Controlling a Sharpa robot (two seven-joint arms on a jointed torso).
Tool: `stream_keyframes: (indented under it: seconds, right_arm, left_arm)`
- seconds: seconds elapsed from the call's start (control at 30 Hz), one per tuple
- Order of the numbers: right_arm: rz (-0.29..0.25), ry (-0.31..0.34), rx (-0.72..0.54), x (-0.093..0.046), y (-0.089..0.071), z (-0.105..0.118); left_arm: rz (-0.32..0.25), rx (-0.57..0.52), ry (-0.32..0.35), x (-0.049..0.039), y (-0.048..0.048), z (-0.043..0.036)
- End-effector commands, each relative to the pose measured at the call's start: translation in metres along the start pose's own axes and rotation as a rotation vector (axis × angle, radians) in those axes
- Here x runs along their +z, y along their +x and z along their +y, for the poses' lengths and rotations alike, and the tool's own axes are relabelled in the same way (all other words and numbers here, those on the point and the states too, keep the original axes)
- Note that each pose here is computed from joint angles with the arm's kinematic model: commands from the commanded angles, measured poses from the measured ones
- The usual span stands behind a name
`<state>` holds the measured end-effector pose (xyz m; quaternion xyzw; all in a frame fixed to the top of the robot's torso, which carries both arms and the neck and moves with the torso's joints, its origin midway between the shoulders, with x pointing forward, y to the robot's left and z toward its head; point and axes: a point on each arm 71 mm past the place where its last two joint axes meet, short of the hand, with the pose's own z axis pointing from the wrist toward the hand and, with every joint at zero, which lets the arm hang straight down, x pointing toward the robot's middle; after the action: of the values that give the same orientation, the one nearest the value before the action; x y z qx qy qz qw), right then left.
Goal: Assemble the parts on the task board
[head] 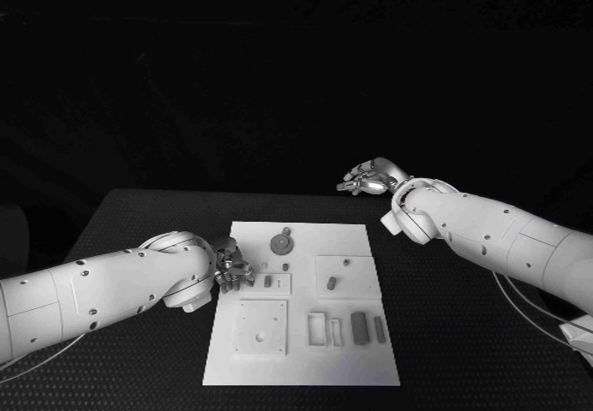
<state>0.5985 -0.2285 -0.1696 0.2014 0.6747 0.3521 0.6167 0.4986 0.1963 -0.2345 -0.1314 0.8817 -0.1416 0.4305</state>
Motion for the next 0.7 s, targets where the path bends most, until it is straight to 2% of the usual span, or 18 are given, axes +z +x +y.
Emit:
stream_keyframes:
  seconds: [0.03,0.7]
  right_arm:
    - [0.018,-0.015,0.006,-0.0002,0.0017,0.0014]
    - [0.02,-0.013,0.009,-0.0008,0.002,-0.0005]
  left_arm:
    - [-0.003,0.045,-0.005,0.0011,0.0029,0.0016]
    - [-0.02,0.087,-0.001,0.0014,0.0036,0.0001]
